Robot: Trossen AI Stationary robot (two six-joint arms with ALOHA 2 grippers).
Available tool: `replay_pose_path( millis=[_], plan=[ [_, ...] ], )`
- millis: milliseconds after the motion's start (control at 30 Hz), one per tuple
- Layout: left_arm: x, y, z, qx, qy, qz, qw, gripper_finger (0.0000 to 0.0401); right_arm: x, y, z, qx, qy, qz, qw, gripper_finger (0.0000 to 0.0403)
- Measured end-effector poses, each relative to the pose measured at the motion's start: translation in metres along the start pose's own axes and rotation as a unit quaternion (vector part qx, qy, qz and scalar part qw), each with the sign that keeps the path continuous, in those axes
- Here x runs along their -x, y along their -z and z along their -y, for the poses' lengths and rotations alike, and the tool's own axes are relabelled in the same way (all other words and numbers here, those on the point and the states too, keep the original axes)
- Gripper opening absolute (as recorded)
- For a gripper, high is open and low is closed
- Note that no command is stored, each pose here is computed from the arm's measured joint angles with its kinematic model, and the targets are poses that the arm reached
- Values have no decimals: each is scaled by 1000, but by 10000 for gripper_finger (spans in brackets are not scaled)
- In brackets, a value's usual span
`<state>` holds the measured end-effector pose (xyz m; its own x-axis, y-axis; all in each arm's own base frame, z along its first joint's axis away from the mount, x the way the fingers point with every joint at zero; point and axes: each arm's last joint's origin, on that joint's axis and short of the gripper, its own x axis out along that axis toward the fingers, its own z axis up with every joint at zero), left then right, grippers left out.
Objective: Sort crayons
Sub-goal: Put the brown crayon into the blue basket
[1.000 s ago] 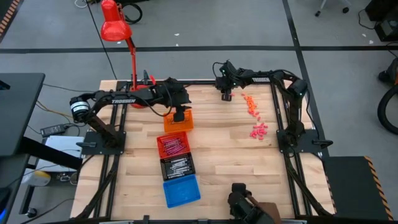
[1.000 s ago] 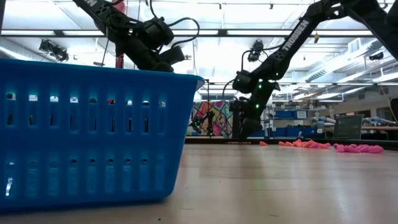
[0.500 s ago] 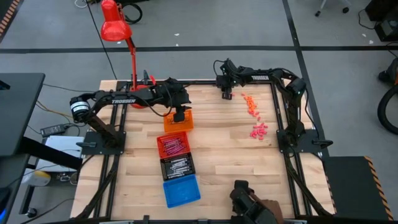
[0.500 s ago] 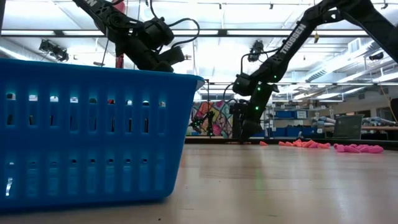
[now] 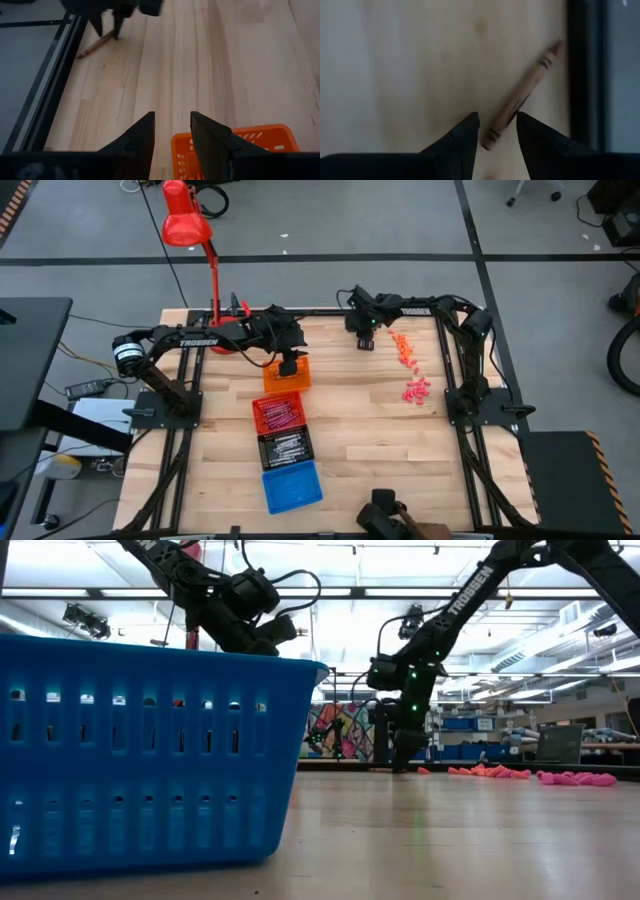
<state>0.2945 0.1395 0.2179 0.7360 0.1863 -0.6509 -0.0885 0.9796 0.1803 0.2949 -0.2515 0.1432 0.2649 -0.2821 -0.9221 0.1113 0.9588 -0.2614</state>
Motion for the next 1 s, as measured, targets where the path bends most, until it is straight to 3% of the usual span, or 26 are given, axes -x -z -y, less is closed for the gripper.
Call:
replay_pose_path(
  millis=[200, 400, 500, 733, 933, 1000],
  plan=[
    [0, 0, 0, 0, 0, 0, 1000, 137, 20, -16, -17, -3, 2, 27, 1000, 143],
    [0, 0, 0, 0, 0, 0, 1000, 137, 20, -20, -15, -96, 10, 50, 994, 143],
    [0, 0, 0, 0, 0, 0, 1000, 137, 20, -23, -12, -145, -14, 82, 986, 143],
    [0, 1, 0, 5, 1, -3, 1000, 137, 17, -44, -25, -183, -16, 138, 973, 143],
    [0, 2, 1, 9, 5, -10, 1000, 137, -5, -46, -41, -194, 11, 97, 976, 143],
    [0, 1, 3, 10, 7, -10, 1000, 137, -9, -44, -44, -196, -12, 89, 977, 143]
  ],
)
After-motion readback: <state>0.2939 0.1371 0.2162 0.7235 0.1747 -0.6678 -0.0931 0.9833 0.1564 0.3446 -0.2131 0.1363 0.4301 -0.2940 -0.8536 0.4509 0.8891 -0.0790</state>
